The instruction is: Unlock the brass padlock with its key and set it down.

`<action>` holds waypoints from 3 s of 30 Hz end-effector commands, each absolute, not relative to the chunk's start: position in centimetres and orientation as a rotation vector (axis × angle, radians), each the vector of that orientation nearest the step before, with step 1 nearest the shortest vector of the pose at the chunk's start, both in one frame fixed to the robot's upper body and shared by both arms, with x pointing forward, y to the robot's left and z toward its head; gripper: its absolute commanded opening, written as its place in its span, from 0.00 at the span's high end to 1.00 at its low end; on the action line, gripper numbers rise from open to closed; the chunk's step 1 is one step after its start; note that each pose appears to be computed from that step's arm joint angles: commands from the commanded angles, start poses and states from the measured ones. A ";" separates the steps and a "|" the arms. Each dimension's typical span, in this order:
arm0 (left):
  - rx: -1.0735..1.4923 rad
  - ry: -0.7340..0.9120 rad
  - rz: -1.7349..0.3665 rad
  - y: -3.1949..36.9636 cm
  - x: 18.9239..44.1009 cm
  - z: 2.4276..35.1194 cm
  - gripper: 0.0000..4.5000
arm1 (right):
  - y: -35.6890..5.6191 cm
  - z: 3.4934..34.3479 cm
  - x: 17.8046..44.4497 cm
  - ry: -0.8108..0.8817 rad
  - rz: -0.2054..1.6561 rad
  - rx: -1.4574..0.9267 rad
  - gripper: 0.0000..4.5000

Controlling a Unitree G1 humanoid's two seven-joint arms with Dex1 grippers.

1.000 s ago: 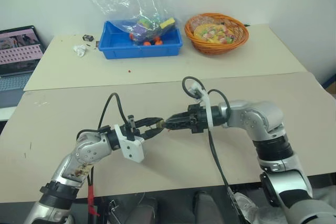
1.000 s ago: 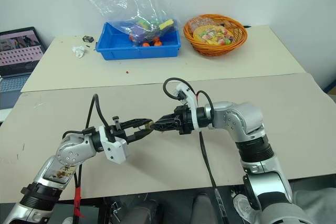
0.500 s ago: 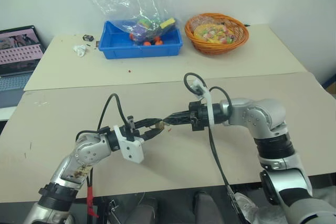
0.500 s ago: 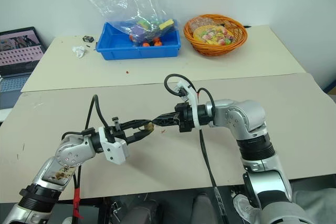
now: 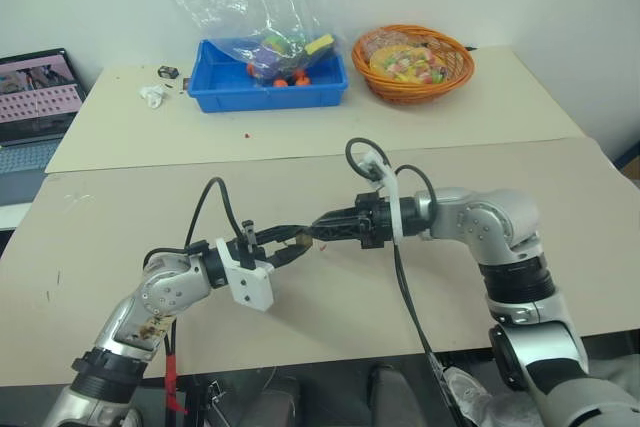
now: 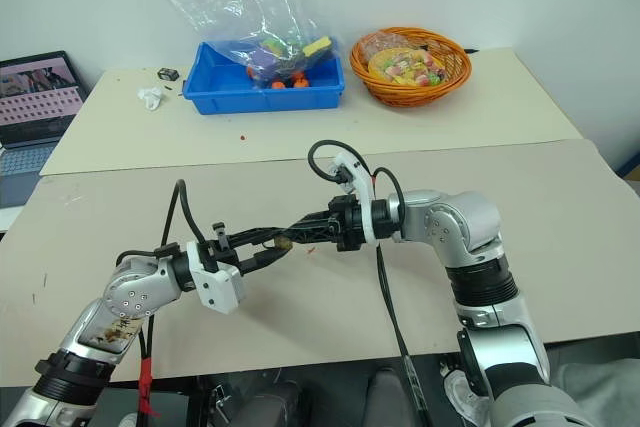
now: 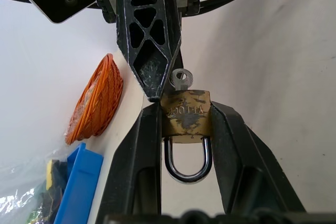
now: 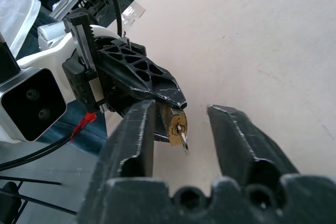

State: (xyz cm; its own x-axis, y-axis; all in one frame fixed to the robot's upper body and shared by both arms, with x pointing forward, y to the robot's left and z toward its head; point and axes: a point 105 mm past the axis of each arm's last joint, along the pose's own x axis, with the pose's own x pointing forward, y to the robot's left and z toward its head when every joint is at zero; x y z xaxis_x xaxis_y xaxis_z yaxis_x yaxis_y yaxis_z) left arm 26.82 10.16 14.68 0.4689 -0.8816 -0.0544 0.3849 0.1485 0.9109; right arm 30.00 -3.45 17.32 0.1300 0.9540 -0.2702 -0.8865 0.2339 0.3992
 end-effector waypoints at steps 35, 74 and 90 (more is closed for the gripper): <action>1.065 -0.642 -0.973 9.8 26.2 16.2 0.82 | -4.7 17.6 28.9 0.516 1.356 0.213 0.57; 1.061 -0.649 -0.981 9.4 25.9 16.3 0.82 | -4.7 14.5 29.4 0.929 1.214 0.587 1.00; 1.057 -0.649 -0.980 9.3 26.0 16.3 0.82 | -4.7 15.5 30.2 0.857 1.156 0.551 0.85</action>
